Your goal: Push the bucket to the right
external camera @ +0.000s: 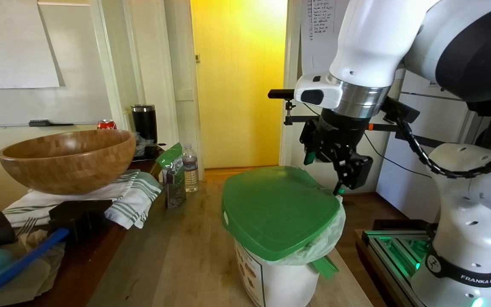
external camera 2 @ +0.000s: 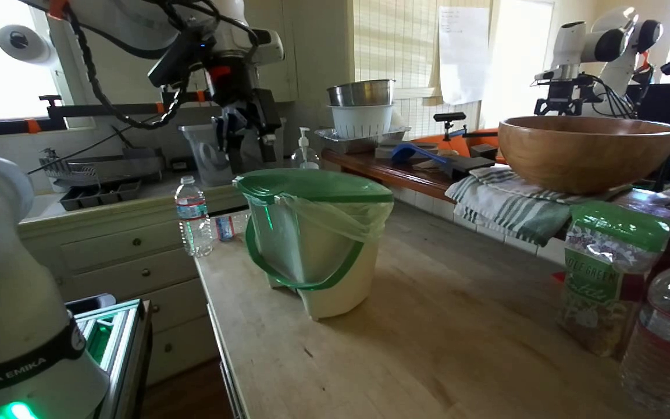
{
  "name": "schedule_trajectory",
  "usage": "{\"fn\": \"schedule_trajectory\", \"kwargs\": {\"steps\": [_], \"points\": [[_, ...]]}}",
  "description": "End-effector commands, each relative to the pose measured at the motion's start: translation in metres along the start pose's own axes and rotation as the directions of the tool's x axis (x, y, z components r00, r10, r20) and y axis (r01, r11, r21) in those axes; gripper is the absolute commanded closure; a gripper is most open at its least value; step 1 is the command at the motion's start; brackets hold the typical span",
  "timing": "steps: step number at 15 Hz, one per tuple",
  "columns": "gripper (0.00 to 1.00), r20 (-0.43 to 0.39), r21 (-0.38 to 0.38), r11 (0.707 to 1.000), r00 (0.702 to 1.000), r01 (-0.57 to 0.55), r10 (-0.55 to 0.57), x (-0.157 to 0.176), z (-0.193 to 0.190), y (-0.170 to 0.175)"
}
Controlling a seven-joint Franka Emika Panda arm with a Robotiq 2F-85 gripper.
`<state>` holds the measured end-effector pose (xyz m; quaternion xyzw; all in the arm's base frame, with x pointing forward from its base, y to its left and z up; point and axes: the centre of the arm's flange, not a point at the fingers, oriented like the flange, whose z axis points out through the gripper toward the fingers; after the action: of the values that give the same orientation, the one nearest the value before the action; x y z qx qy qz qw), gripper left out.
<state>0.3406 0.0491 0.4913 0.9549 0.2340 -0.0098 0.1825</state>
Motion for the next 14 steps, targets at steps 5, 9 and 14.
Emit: {"fn": "schedule_trajectory", "kwargs": {"steps": [5,9,14], "points": [[0.00,-0.020,-0.013,0.999,0.999,0.046,-0.046,0.026,0.003,-0.036],[0.00,-0.053,0.016,0.996,0.994,0.092,-0.091,0.042,0.009,-0.044],[0.00,0.016,-0.039,0.990,0.991,0.137,-0.137,0.047,0.018,-0.042]]}}
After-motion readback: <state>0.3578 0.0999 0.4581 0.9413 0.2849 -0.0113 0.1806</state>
